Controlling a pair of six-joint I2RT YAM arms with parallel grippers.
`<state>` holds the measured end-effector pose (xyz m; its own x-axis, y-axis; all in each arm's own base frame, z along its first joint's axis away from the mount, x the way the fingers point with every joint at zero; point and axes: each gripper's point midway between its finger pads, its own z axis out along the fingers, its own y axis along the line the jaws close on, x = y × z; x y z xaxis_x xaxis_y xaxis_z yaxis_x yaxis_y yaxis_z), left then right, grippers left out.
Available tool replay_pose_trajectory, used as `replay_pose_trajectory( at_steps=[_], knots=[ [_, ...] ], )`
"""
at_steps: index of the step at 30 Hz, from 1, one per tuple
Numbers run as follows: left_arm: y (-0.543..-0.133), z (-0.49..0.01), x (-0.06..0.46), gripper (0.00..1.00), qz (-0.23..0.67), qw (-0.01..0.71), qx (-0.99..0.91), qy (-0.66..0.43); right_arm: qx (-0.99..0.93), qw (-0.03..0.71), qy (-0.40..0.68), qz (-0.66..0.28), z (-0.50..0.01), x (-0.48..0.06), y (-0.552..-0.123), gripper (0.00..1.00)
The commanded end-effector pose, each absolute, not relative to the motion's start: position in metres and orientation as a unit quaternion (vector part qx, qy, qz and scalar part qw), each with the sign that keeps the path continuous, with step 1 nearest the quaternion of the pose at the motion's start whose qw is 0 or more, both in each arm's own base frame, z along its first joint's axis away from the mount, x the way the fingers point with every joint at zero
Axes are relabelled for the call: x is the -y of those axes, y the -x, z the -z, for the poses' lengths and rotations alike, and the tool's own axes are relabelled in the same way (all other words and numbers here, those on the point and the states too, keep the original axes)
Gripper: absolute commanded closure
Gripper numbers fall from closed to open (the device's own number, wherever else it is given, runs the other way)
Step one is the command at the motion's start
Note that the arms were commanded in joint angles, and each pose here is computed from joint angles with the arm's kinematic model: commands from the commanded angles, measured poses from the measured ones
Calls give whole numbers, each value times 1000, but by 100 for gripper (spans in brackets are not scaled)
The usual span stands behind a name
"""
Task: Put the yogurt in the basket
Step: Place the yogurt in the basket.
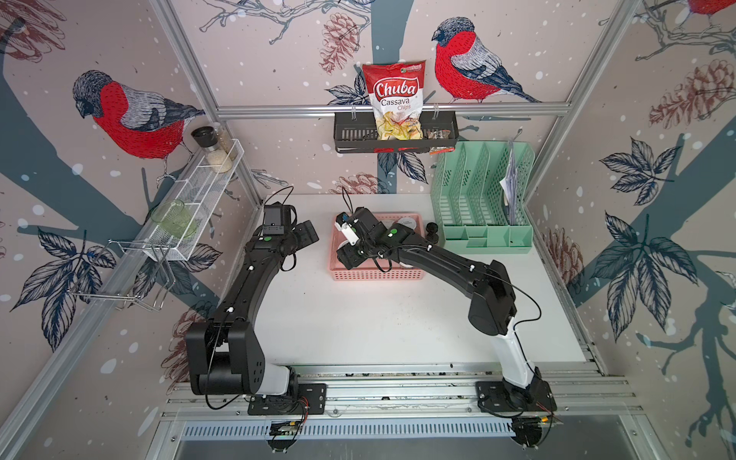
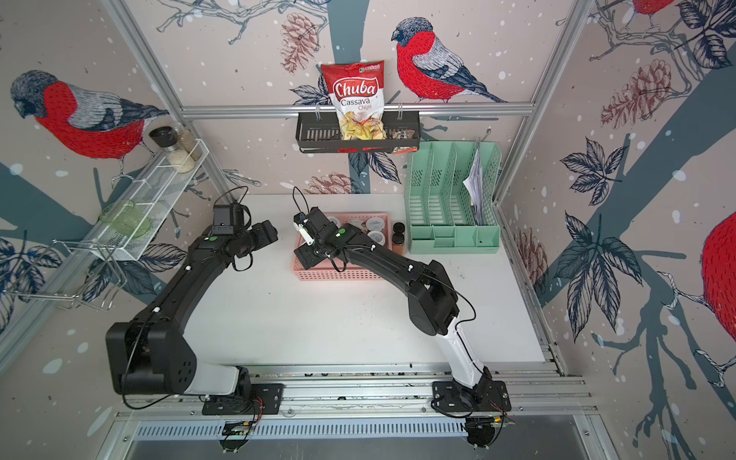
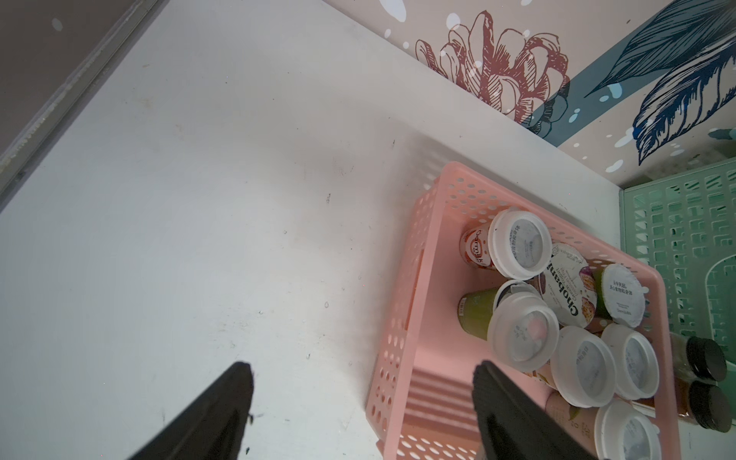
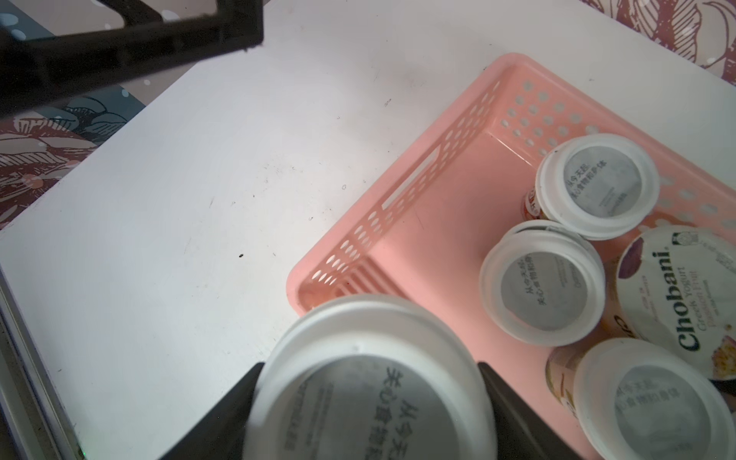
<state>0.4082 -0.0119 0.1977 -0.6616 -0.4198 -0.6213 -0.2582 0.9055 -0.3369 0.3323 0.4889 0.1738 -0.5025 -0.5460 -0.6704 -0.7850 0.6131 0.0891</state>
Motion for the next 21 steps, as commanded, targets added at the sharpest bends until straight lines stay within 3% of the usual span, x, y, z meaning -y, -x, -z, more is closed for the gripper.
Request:
replay_pose_trajectory(
  at_steps=[1,21],
  knots=[
    [-414,-204,11,10,113,380,-899,183,-842,305,397,-198,-170,-494,-341,20],
    [-414,-209,10,11,132,383,-896,185,-853,311,384,-168,-112,-511,-373,20]
  ],
)
